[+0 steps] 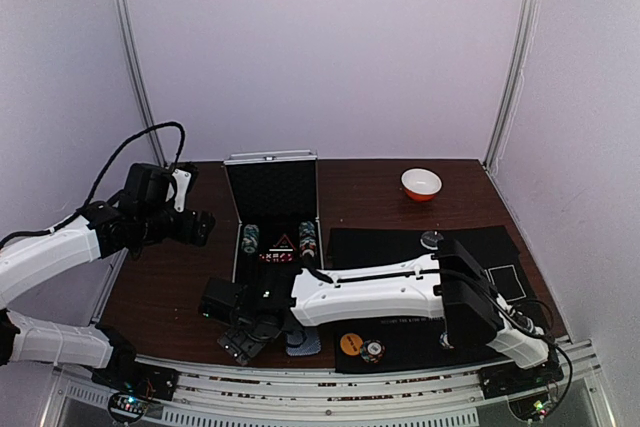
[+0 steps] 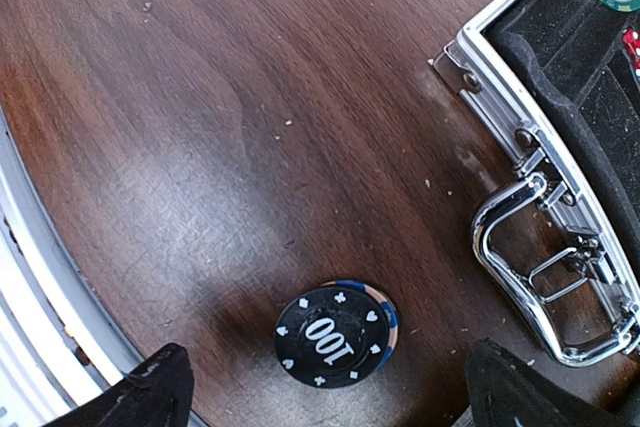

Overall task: Distribute texas hold em gaming equipment
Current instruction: Pick up the pile of poker chips from the corner of the board.

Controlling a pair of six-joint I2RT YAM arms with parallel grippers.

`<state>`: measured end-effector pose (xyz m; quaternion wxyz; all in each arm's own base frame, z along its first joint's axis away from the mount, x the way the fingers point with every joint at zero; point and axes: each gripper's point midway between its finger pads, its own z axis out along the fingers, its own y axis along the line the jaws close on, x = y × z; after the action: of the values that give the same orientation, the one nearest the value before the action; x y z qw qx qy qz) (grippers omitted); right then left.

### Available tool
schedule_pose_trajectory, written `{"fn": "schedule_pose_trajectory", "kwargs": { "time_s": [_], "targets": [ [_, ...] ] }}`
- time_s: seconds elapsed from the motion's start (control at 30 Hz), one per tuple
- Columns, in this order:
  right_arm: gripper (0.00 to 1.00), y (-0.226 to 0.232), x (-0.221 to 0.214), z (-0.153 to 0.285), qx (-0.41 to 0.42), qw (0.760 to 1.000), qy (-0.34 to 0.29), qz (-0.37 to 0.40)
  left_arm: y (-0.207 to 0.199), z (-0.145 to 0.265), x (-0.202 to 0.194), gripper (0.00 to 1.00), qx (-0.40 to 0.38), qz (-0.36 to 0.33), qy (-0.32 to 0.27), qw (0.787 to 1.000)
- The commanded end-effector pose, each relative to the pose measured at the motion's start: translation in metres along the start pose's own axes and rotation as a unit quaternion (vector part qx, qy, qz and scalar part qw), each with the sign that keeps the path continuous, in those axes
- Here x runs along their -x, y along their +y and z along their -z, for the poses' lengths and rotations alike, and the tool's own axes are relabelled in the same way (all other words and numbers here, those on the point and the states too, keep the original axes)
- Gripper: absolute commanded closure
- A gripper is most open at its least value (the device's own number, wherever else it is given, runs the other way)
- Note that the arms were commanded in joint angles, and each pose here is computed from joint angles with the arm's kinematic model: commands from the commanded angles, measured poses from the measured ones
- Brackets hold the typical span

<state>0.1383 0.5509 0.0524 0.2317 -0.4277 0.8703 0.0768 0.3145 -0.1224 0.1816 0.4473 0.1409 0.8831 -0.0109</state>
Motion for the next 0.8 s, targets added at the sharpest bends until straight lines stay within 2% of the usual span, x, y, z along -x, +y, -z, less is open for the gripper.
{"fn": "schedule_pose_trajectory", "kwargs": {
  "time_s": [0.0, 0.13, 0.33, 0.5, 0.77],
  "targets": [
    [0.05, 0.005, -0.009, -0.008, -0.008, 1.0, 0.016, -0.001, 0.002, 0.002, 0.007, 0.02, 0.0, 0.01, -0.017, 1.0],
    [0.1, 0.002, -0.02, -0.018, -0.017, 0.999, 0.032, -0.001, -0.001, 0.003, 0.009, 0.02, -0.008, 0.01, -0.02, 1.0],
    [0.27, 0.01, -0.026, -0.031, 0.013, 0.999, 0.047, -0.009, -0.001, 0.003, 0.009, 0.02, -0.008, 0.009, -0.021, 1.0],
    [0.34, 0.003, -0.03, -0.038, 0.019, 0.998, 0.058, -0.026, -0.002, 0.004, 0.01, 0.02, -0.012, 0.009, -0.024, 1.0],
    [0.36, -0.005, -0.03, -0.046, 0.014, 0.997, 0.06, -0.034, -0.002, 0.004, 0.01, 0.02, -0.012, 0.009, -0.026, 1.0]
  ]
}}
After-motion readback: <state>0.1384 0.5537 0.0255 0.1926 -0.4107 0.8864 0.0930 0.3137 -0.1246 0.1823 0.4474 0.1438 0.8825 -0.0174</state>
